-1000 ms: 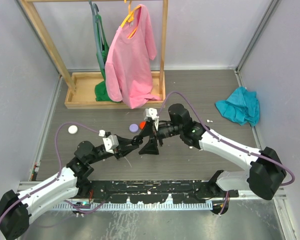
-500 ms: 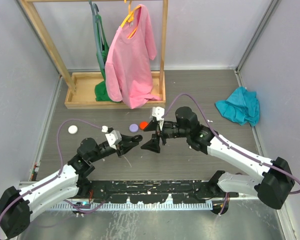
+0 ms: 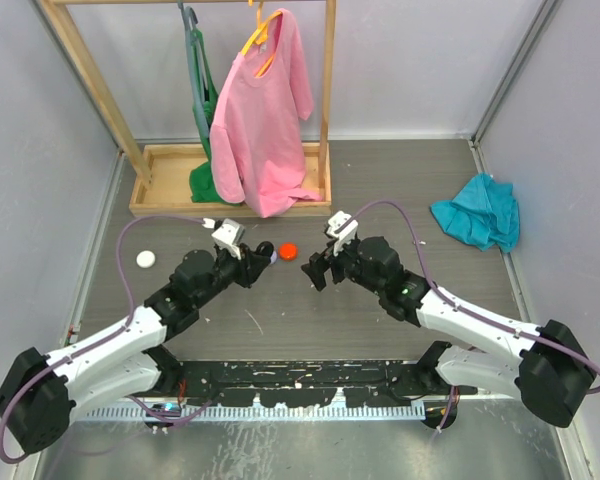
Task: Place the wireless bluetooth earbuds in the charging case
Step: Place the charging case at the center of the board.
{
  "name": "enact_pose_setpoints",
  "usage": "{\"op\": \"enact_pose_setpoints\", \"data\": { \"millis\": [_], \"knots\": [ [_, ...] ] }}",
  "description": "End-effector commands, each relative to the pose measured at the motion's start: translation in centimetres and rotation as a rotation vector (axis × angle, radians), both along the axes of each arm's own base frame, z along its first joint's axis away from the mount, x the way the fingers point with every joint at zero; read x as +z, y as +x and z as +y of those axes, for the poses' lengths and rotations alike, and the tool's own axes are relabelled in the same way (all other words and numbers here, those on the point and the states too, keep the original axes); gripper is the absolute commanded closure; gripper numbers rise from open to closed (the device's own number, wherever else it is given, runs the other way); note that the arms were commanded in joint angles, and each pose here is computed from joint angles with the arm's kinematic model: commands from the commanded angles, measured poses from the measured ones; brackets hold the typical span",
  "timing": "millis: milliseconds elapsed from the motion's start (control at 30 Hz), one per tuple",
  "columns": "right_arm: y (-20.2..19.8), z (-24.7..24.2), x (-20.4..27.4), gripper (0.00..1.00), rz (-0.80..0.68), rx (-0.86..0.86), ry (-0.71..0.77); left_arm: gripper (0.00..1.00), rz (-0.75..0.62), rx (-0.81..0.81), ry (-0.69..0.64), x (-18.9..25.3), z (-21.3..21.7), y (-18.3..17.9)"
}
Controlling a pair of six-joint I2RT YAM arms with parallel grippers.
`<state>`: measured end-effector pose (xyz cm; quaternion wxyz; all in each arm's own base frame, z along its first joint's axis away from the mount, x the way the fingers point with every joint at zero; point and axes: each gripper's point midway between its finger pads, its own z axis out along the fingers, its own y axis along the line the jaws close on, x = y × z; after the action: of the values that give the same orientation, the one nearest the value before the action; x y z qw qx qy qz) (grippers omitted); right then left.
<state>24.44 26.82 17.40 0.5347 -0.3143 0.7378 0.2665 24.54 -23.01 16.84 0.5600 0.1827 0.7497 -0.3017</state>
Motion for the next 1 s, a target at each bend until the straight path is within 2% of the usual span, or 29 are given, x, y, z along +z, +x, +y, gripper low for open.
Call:
{"op": "enact_pose_setpoints", "data": {
  "millis": [0,133,333,633,967],
  "knots": [
    [3.2,-2.7,1.8,0.09,-0.080,-0.262,0.100,0.95,0.175,0.236,-0.046,-1.7,2.0,1.8],
    [4.4,-5.6,1.1,0.09,-0.111,-0.425,0.083,0.98,0.313,0.337,-0.072,-4.5,2.8,2.9],
    [4.8,-9.3,0.5,0.09,-0.160,-0.612,0.116,0.89,0.465,0.404,-0.160,-6.9,3.4,4.4],
    [5.1,-10.2,-0.6,0.09,-0.168,-0.668,0.118,0.79,0.620,0.460,-0.218,-10.5,3.1,6.0],
    [5.2,-10.2,-0.7,0.09,-0.166,-0.674,0.104,0.63,0.700,0.496,-0.251,-12.3,2.4,7.0]
  ]
}}
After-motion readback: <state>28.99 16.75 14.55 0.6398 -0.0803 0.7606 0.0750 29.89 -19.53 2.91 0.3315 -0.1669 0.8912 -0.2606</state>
